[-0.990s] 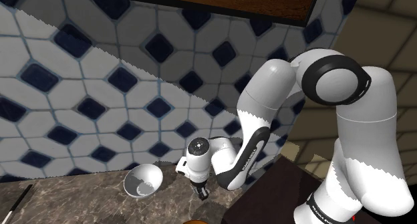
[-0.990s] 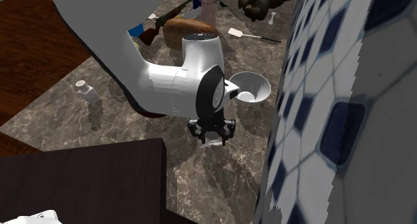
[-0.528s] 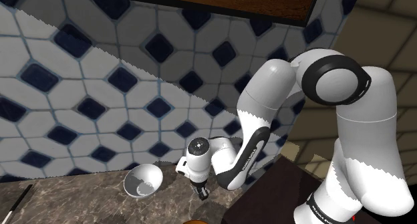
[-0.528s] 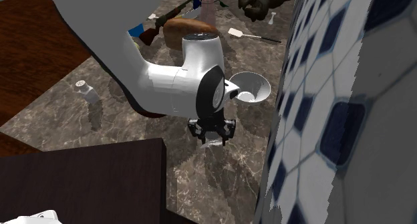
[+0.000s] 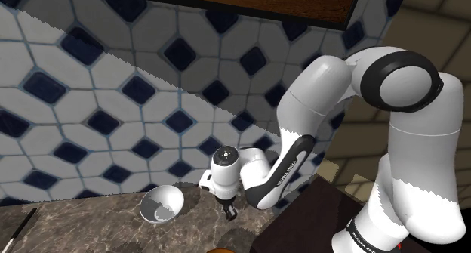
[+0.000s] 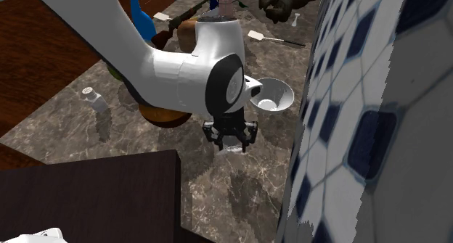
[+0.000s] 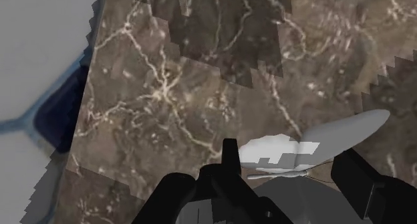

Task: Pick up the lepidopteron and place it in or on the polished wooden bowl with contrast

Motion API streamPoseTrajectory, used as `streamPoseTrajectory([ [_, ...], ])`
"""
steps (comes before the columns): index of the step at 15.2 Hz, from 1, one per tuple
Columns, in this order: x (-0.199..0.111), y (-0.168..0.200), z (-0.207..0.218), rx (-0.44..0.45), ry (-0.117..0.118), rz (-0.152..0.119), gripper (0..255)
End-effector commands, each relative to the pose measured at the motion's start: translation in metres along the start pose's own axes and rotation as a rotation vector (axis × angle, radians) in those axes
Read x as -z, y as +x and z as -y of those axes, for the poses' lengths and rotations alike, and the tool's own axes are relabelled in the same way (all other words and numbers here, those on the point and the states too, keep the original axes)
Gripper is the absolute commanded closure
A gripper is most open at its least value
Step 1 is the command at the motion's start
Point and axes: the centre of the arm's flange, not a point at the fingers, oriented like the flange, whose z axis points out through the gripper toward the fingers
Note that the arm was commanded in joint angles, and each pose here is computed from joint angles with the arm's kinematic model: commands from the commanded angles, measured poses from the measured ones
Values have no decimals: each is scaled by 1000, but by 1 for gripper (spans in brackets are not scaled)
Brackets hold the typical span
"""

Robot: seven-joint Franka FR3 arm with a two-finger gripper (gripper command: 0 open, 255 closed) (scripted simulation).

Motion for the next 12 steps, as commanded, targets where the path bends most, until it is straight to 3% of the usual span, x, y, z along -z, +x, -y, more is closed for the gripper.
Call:
streamPoseTrajectory([
  [1,10,-2,-1,0,0,0,255],
  [12,67,-12,-8,0,0,0,255],
])
